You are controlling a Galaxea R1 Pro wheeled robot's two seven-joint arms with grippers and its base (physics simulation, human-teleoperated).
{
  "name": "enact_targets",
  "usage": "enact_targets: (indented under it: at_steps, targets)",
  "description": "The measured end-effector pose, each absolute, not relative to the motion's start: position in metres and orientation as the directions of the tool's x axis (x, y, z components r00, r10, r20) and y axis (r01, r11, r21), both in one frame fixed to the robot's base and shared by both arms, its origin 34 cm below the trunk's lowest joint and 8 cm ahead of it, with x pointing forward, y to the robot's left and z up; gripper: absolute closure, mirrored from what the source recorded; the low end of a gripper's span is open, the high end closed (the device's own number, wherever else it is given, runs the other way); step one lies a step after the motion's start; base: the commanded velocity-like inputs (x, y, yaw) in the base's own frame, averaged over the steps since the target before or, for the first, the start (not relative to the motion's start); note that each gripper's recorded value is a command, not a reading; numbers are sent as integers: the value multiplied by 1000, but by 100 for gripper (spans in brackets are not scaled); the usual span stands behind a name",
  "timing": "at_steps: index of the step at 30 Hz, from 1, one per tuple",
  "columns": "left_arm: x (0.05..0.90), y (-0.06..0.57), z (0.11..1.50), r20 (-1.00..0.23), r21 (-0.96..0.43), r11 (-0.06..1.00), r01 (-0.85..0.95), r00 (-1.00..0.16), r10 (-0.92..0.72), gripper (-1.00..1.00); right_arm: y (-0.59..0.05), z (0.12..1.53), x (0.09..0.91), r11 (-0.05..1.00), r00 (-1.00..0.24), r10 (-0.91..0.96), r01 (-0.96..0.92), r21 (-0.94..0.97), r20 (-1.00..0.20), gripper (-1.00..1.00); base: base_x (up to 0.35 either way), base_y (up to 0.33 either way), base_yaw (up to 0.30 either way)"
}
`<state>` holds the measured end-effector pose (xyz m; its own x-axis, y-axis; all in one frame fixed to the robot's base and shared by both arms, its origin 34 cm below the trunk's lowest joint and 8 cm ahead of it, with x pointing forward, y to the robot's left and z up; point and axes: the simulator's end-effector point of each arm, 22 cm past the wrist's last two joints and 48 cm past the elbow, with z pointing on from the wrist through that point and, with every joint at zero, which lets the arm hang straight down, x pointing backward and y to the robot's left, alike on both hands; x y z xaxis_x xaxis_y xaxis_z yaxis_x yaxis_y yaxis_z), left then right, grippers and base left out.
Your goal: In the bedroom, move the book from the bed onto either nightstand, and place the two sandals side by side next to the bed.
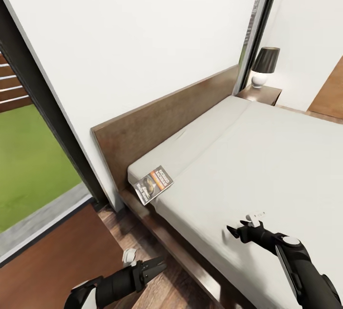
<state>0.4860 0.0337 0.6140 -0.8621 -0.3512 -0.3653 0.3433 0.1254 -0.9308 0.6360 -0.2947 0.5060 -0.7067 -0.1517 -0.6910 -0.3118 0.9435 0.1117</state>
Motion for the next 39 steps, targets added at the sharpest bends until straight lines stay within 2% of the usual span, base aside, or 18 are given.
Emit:
enact_targets:
  at_steps: [33, 36, 39]
  targets:
    - [485, 34, 610, -359, -933, 132, 334, -865, -352, -100, -294, 507, 636, 943, -705, -150, -312, 113, -693, -100, 0, -18, 0]
    - [487, 39, 599, -344, -938, 163, 305, -866, -363, -100, -295, 507, 637, 943, -704, -152, -312, 111, -694, -100, 0, 0, 0]
    - [505, 56, 572, -337, -930, 284, 232, -847, -410, -100, -296, 510, 638, 944, -700, -157, -314, 103, -697, -100, 0, 0, 0]
